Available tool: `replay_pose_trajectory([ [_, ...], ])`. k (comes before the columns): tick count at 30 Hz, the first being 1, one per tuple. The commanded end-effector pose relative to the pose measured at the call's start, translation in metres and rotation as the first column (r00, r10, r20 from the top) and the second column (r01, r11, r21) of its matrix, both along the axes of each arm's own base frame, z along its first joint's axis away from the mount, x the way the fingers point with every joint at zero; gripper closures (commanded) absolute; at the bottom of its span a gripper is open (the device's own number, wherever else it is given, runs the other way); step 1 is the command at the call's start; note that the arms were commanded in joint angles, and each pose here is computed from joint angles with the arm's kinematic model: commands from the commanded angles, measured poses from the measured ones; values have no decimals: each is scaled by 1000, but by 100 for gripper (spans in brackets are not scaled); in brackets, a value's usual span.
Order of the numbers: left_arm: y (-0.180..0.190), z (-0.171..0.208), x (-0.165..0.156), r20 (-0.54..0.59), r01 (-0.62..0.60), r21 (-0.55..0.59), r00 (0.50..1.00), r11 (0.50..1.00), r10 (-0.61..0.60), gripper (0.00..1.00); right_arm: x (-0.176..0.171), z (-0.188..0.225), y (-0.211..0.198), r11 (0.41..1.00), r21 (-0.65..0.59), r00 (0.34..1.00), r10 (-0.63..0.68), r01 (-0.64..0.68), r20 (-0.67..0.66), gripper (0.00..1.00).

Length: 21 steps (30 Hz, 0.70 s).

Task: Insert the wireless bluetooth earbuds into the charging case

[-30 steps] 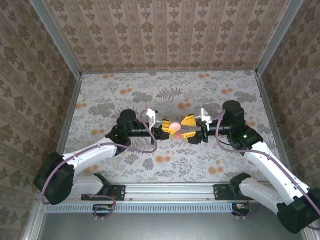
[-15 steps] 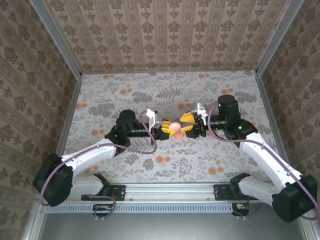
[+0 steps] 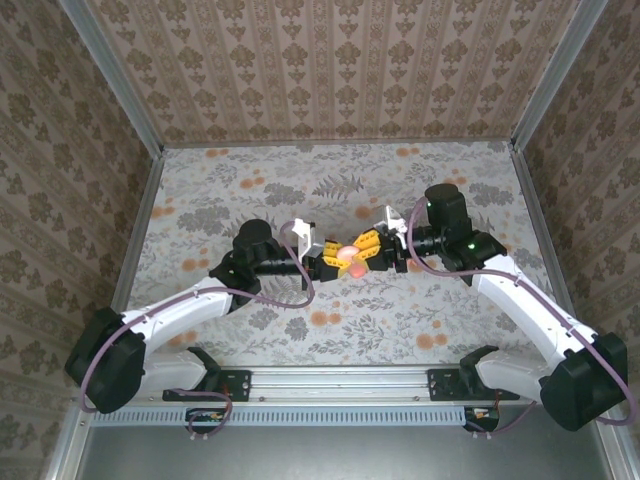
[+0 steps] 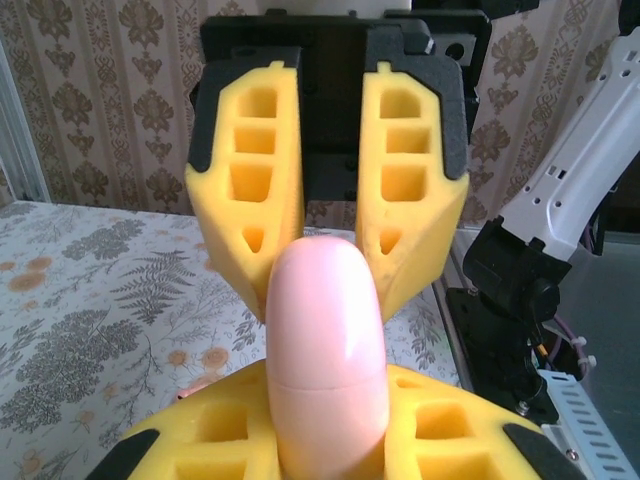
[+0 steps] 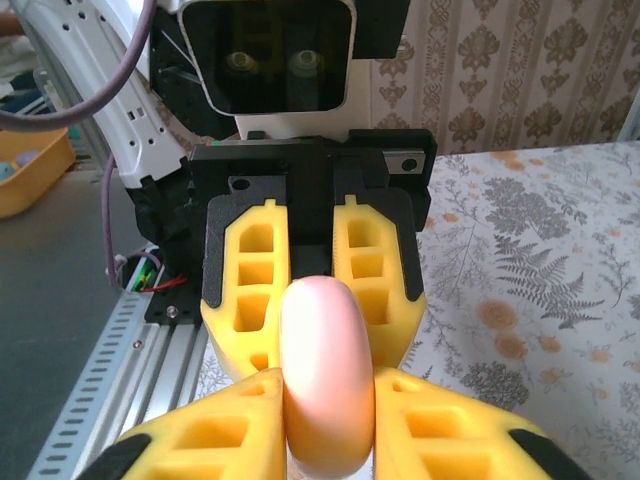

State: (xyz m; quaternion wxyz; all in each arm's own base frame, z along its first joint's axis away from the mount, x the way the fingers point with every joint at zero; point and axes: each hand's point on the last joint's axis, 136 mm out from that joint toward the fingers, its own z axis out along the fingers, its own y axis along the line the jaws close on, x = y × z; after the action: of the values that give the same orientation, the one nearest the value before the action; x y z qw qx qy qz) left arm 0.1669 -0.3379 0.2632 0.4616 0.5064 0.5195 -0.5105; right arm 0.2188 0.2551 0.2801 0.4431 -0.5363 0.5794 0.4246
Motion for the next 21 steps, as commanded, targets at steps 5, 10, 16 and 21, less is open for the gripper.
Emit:
replay_pose_trajectory([
  [5,1,19,-1,63,-9,-39,998,999,12,87,-11,8,1,999,-1,998,51,-51,30,84],
  [10,3,16,2,60,-34,-34,998,999,36,58,-11,3,-2,999,-28,999,33,-32,35,84],
  [16,6,10,2,63,-56,-27,996,998,58,21,-11,-2,-6,998,-59,999,15,-13,33,84],
  [21,9,6,2,66,-73,-20,995,997,74,0,-10,-7,-8,997,-79,1000,3,-1,27,84],
])
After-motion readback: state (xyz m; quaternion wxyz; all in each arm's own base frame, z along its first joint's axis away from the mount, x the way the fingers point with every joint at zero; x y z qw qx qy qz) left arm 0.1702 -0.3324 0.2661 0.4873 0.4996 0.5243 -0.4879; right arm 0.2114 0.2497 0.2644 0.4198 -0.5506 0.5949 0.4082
